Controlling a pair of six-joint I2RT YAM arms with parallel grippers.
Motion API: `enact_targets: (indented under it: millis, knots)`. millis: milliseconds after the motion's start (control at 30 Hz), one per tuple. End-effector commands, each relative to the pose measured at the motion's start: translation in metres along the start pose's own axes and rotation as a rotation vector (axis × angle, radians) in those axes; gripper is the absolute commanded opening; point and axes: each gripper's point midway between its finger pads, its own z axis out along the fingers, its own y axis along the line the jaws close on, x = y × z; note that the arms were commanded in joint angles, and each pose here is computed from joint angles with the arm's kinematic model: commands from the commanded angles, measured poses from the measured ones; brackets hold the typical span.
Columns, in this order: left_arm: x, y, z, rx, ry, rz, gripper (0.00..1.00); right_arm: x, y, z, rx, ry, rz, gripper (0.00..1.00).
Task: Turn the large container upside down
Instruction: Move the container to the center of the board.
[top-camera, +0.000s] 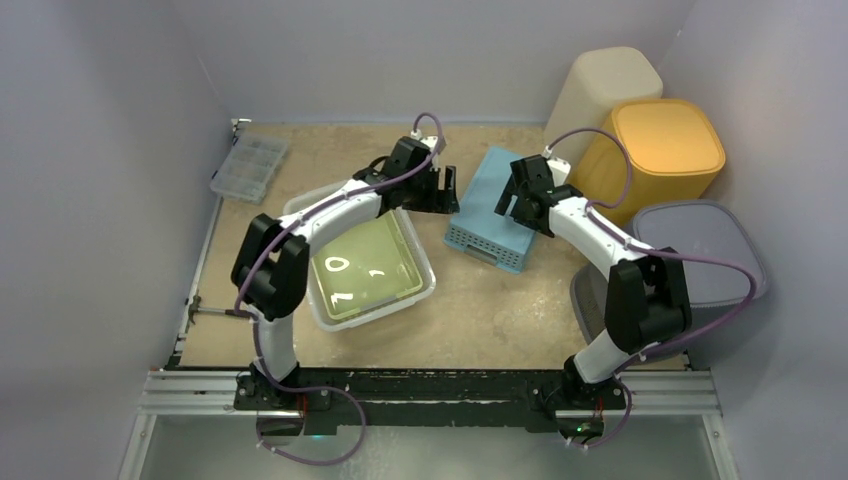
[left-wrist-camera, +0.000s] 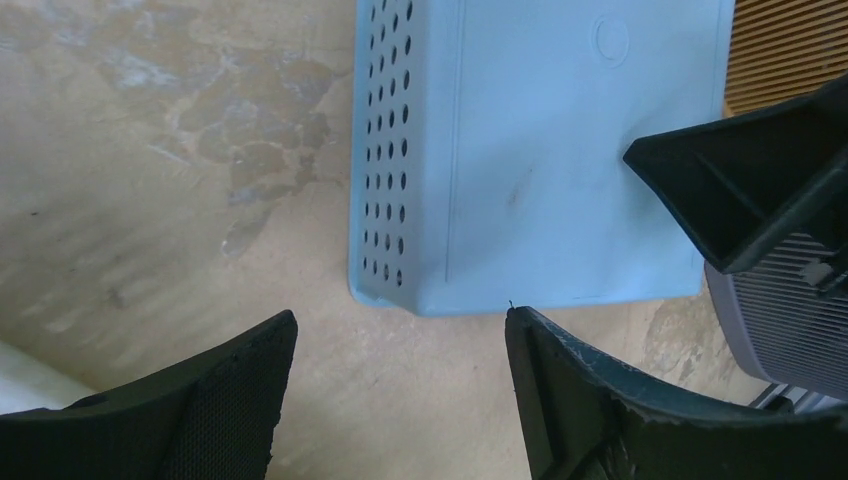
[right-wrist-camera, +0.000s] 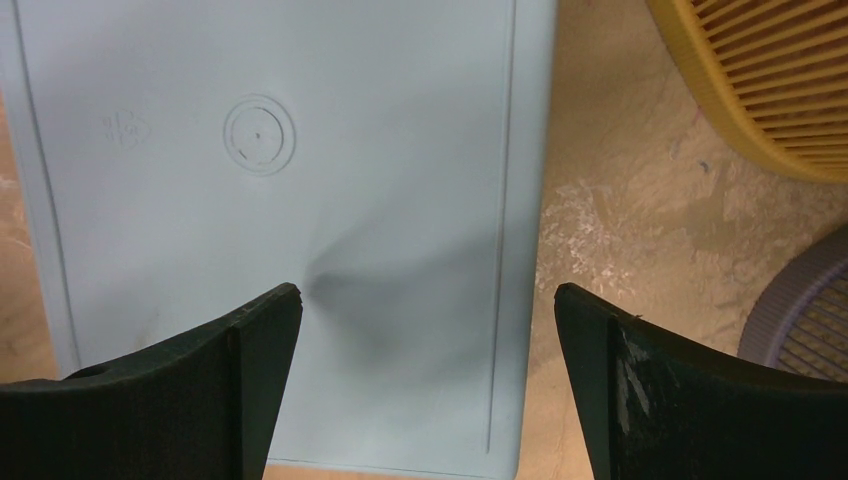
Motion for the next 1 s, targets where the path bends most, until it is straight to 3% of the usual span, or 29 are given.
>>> enact_targets:
  millis: [0,233,567,800,967]
  knots:
    - [-0.023,-0.031,0.014,0.098,-0.053,0.015,0.75,-0.011,0.006,-0.002,-0.041,-0.022,0.005,0.99]
    - [0.028,-0.029,0.058,0.142,0.079,0.015,0.7,-0.009,0.016,0.005,-0.092,-0.004,-0.06,0.99]
    - [0.062,-0.034,0.041,0.166,0.08,-0.004,0.5,-0.012,0.053,0.008,-0.268,0.019,-0.187,0.99]
    - [0.063,-0.039,0.037,0.173,0.073,-0.024,0.5,-0.044,0.045,0.004,-0.141,-0.019,-0.225,0.98]
    - [0.048,-0.041,0.028,0.151,0.033,-0.027,0.54,-0.067,0.034,-0.024,-0.112,-0.099,-0.21,0.99]
